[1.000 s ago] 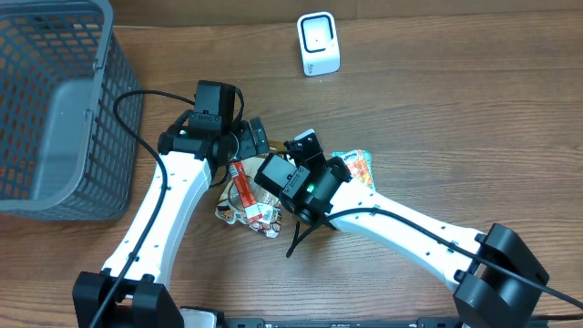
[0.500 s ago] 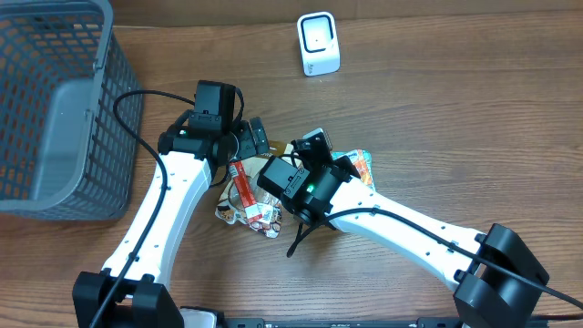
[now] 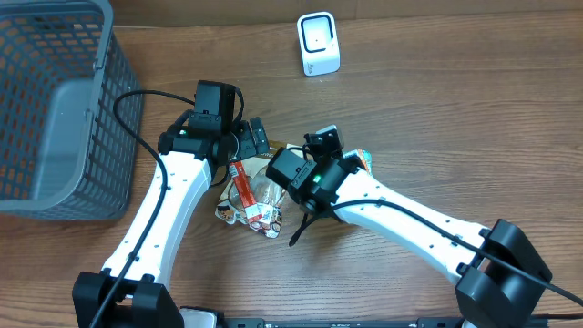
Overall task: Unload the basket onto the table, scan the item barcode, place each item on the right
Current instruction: 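Grasp the orange Kleenex pack with the right gripper and lift it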
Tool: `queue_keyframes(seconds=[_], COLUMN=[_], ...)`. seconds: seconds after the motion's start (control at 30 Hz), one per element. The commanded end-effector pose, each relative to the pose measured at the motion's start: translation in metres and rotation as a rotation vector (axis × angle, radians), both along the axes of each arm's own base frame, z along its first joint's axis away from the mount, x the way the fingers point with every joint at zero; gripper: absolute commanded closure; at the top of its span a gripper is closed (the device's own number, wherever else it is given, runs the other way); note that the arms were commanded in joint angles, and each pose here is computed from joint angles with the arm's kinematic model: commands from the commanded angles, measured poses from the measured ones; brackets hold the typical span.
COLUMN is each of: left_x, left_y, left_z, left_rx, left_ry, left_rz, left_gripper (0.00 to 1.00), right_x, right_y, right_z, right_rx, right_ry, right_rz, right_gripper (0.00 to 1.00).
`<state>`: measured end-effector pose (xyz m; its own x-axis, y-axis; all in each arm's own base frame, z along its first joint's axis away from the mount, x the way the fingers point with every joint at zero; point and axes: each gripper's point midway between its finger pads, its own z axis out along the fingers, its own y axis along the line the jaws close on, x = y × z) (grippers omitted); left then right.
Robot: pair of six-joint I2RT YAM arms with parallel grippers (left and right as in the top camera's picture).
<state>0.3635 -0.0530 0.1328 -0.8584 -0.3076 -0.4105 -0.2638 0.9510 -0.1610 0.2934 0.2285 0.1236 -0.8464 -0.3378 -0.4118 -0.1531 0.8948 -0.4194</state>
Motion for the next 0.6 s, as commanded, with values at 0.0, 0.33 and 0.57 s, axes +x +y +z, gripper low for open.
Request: queue_keyframes(seconds=[0.0, 0.33, 0.57], left_x=[0.004, 0.004, 0.004], left_y=[0.002, 0.002, 0.002], left_z=[0.010, 0.010, 0.010], left_rx=[0.017, 0.017, 0.017], left_ry=[-0.029, -0.029, -0.029], left_rz=[-0.012, -0.012, -0.012], left_gripper=[0.00, 0.00, 0.00], right_x=[0.000, -0.005, -0.006], right_y=[0.007, 0.001, -0.001], right_z=[0.007, -0.010, -0.012], right_rx=[0.054, 0.034, 0.028], right_ry=[-0.003, 0.012, 0.016], right_rz=[-0.011, -0.010, -0.011], right_gripper=[0.59, 0.65, 0.92])
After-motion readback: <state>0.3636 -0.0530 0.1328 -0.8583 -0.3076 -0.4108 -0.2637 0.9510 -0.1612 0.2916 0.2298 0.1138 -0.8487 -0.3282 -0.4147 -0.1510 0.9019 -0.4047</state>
